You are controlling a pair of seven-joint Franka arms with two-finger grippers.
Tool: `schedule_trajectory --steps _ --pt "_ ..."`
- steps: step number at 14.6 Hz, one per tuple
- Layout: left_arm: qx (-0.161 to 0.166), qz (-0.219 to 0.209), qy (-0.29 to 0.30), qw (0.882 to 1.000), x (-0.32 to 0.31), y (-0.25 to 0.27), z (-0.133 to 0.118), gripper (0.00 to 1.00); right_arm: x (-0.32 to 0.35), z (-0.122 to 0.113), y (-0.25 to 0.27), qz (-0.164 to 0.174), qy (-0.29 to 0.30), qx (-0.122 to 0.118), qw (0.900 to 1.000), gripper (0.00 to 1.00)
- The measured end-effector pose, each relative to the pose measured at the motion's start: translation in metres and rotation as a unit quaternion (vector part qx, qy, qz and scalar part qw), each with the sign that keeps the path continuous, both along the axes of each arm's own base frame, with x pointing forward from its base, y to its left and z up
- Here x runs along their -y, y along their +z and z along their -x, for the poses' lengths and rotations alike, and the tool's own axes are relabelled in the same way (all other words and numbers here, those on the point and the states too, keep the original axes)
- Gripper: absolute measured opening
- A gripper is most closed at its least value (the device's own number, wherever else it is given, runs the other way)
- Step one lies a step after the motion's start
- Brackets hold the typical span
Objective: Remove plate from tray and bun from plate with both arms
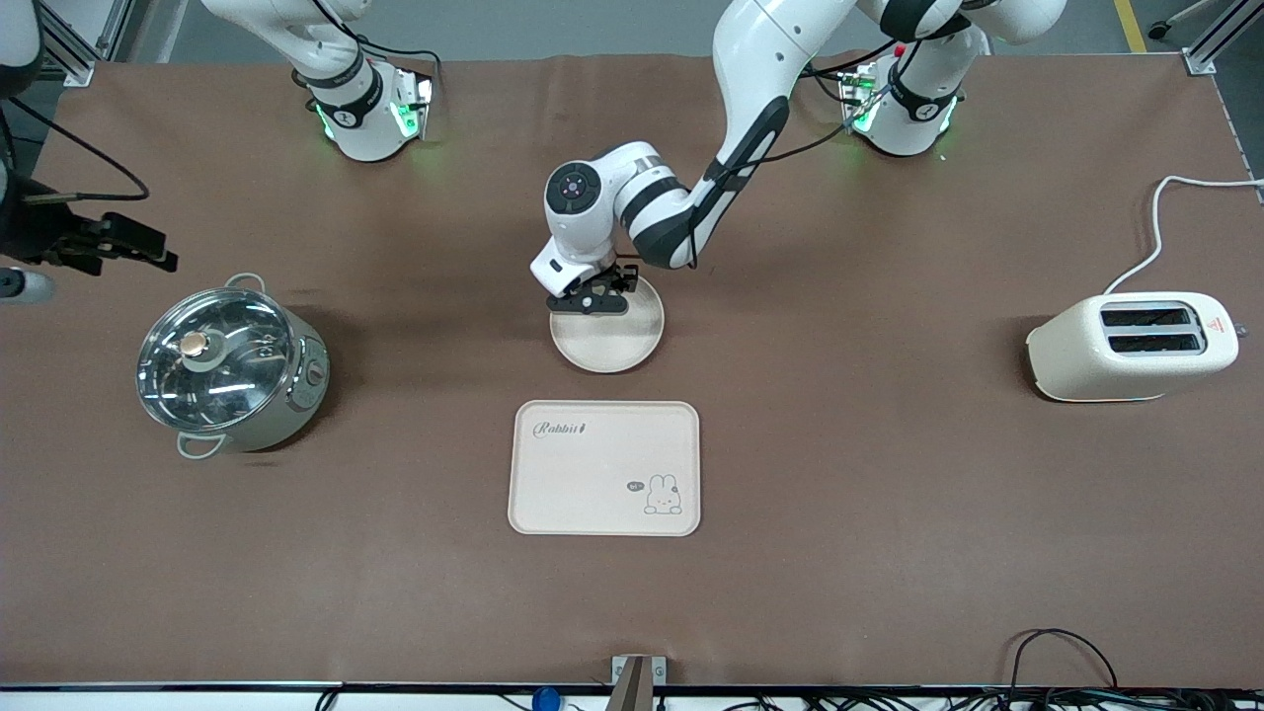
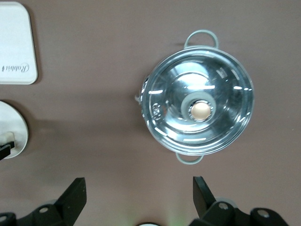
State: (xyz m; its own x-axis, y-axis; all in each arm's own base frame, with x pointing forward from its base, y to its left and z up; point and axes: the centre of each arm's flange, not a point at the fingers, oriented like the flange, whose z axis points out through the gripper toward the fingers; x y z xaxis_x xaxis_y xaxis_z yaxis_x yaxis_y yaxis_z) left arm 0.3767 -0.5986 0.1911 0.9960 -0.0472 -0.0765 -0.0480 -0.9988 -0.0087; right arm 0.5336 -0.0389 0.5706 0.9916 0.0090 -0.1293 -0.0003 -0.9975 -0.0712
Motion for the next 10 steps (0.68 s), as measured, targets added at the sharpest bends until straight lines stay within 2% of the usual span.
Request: schedule_trajectory --steps 1,3,4,6,8,10 --pt "-0.001 -0.002 0.0 1.0 -0.001 -0.004 0.0 0.65 -0.005 0.0 0.0 0.001 0.0 -0.002 1.0 1.0" --pt "-0.002 -0.003 0.004 1.0 -0.001 -0.006 0.0 0.48 -0.007 0.005 -0.001 0.0 -0.001 -0.02 1.0 1.0" --pt "0.0 -0.002 0.013 1.0 0.0 -0.003 -0.002 0.42 -0.007 0.01 -0.001 -0.001 -0.001 -0.034 0.999 1.0" --pt "0.007 0.004 0.03 1.0 0.0 0.006 -0.011 0.37 -0.007 0.015 0.014 -0.001 -0.002 -0.035 0.999 1.0" --pt "0.019 0.012 0.054 0.998 -0.01 0.031 -0.037 0.37 0.0 0.019 0.035 -0.001 -0.009 -0.027 1.0 1.0" --pt "0.029 0.014 0.096 0.995 -0.048 0.073 -0.089 0.37 0.008 0.018 0.046 0.001 -0.016 -0.015 1.0 1.0"
